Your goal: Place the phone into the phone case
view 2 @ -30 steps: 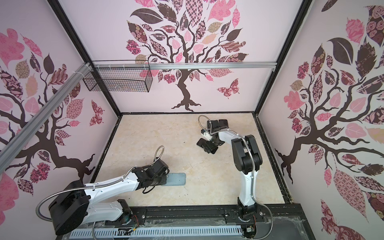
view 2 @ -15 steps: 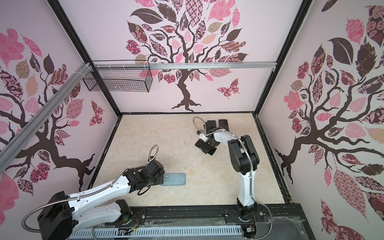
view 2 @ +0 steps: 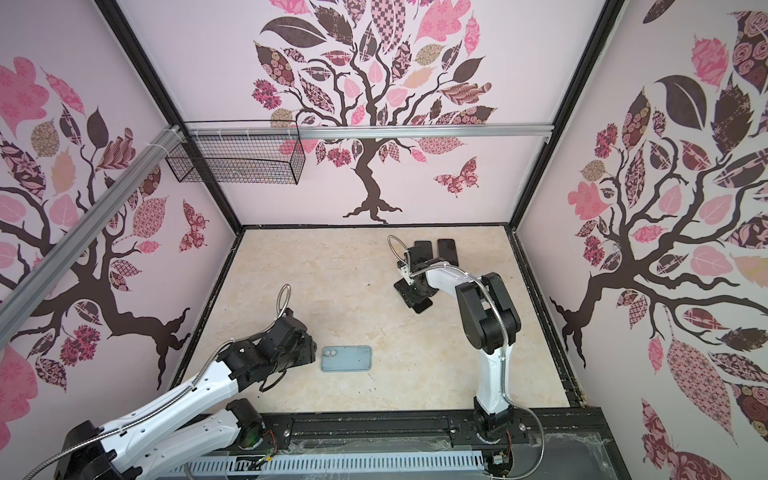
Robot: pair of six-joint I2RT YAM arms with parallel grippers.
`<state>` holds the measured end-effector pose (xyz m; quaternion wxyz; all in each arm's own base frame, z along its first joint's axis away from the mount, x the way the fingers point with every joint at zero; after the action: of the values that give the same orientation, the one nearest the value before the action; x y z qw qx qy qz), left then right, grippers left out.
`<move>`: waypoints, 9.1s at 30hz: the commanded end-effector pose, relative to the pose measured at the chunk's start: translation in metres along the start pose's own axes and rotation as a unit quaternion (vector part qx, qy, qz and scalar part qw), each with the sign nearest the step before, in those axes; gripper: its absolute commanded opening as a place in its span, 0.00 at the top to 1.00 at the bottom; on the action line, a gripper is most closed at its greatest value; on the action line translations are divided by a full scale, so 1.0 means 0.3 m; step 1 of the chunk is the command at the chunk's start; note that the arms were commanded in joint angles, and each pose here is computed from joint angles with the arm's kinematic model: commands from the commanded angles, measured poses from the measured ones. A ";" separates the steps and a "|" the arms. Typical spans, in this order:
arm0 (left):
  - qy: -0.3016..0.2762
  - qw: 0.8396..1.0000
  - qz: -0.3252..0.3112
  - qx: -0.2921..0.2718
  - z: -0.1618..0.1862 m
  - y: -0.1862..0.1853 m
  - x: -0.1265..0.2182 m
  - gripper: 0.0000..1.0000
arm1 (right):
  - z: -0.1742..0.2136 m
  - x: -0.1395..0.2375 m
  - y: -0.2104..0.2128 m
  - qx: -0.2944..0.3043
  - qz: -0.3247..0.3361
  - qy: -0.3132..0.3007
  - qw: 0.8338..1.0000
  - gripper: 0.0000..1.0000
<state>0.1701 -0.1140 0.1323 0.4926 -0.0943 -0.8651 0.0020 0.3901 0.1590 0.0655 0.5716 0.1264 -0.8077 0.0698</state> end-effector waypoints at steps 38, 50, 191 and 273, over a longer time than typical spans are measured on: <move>-0.028 0.903 0.422 0.079 -0.403 -0.283 0.069 0.36 | 0.247 0.512 0.506 0.050 -0.311 -0.187 0.931 0.90; -0.009 0.899 0.431 0.074 -0.396 -0.293 0.048 0.60 | 0.252 0.547 0.571 0.075 -0.314 -0.193 0.927 0.90; -0.005 0.986 0.125 0.113 0.069 0.059 -0.102 0.34 | 0.432 0.342 0.545 -0.253 -0.476 0.048 0.841 1.00; 0.074 0.962 0.250 0.079 0.123 -0.078 -0.235 0.68 | 0.460 0.184 0.507 -0.179 -0.280 0.056 0.941 0.75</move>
<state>0.1714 -0.1448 0.0588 0.5333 -0.2695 -0.7751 0.2053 0.2057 0.2626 0.0846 0.6197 0.2428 -0.7056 -0.2433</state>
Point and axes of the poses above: each gripper's point midway between its finger pads, its own x axis back along the fingers, its own y axis along the line the jaws close on, z = x × y, the point moved 5 cm from there along x, back along the fingers, and after that the axes turned 15 degrees about -x, right-handed, at the moved point
